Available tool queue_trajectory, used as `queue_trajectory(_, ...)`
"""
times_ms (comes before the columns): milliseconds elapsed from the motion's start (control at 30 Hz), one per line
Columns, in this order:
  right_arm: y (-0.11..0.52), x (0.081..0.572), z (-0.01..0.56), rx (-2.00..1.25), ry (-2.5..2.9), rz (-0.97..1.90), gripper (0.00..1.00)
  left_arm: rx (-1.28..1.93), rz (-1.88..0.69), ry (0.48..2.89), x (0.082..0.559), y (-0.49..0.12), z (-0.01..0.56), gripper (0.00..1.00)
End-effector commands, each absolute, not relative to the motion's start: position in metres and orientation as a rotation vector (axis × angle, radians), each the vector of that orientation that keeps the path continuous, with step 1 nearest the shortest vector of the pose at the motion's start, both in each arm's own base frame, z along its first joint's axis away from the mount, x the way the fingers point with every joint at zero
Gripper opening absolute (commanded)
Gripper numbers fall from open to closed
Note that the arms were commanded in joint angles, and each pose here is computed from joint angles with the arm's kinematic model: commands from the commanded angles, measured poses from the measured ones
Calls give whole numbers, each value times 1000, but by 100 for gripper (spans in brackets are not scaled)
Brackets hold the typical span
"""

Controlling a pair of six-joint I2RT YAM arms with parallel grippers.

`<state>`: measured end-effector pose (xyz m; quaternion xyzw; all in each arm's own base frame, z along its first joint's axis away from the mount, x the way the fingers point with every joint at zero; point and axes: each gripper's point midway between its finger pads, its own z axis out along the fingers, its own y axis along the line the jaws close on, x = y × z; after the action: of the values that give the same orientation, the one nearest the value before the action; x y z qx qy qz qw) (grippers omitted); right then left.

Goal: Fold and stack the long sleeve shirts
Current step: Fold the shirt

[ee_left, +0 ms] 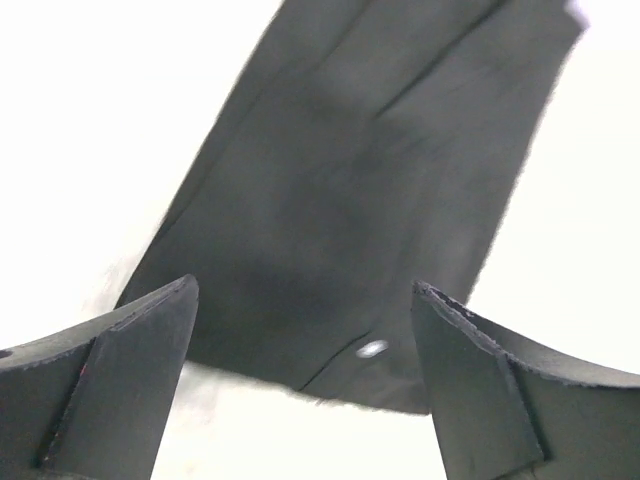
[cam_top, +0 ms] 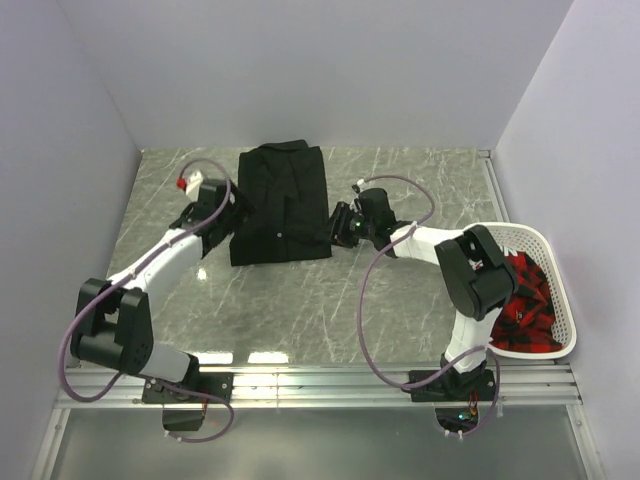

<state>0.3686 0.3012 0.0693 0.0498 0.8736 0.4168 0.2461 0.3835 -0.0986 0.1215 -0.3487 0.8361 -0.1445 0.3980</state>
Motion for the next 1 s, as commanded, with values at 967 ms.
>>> queue_trajectory(967, 323, 284, 93, -44, 2378, 1071, 56, -533, -203, 2345, 566, -110, 24, 61)
